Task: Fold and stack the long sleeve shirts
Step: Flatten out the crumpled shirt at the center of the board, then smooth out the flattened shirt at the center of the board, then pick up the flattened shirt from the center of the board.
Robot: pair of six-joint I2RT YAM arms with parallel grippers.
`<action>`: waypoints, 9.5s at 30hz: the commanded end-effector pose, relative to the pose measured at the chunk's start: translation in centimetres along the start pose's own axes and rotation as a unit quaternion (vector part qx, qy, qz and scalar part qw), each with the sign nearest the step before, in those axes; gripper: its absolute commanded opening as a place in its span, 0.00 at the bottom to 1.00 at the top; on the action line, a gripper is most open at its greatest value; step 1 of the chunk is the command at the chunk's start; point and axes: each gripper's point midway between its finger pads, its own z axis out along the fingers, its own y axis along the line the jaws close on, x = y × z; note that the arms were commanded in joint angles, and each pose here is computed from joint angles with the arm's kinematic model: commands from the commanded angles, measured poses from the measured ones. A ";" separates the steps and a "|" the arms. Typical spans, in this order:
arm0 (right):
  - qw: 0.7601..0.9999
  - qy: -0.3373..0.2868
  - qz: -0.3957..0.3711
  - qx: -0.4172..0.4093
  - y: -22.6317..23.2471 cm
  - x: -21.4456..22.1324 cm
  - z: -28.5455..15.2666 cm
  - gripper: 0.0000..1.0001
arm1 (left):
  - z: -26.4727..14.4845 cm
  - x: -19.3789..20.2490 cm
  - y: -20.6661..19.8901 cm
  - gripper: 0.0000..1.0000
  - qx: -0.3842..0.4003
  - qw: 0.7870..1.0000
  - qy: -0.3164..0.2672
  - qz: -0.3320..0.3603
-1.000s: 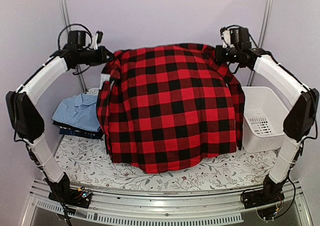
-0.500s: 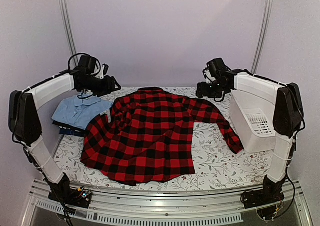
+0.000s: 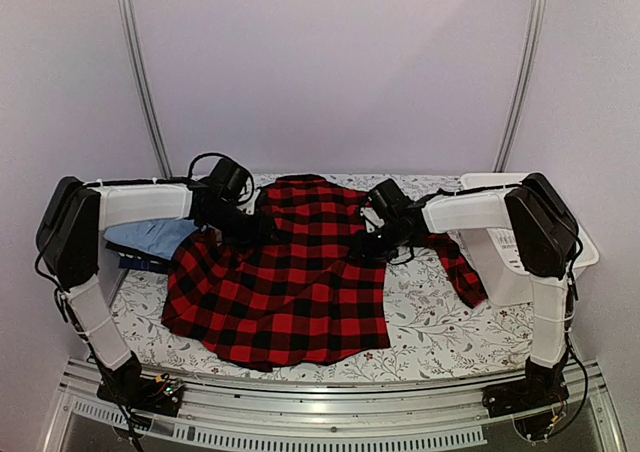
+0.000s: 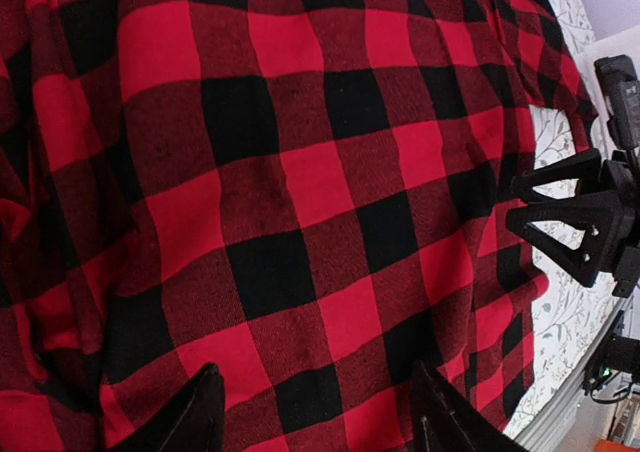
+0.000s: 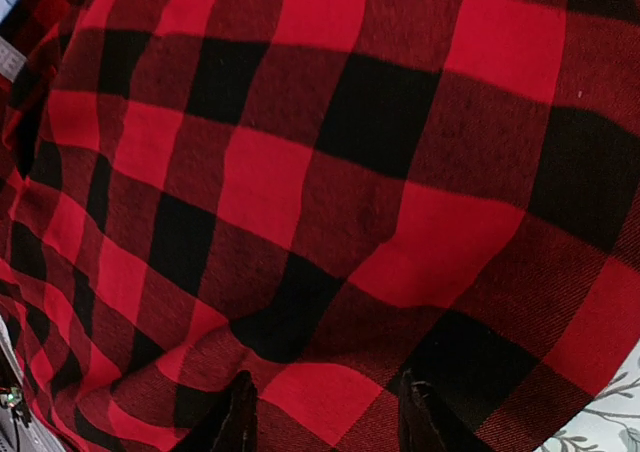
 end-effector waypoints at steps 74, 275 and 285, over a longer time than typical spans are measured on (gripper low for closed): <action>0.986 -0.050 0.098 0.128 -15.9 -8.5 1.9 0.45 | 11.4 -10.1 14.3 0.52 -0.185 0.982 0.013 -0.026; 0.986 -0.161 -0.035 -0.016 -0.5 -2.5 -10.5 0.94 | 8.0 3.4 -16.1 0.00 0.171 0.973 0.056 0.146; 0.993 -0.115 -0.005 -0.007 -2.3 1.6 -9.1 0.94 | 7.9 6.1 -21.0 0.12 0.237 0.946 0.082 0.206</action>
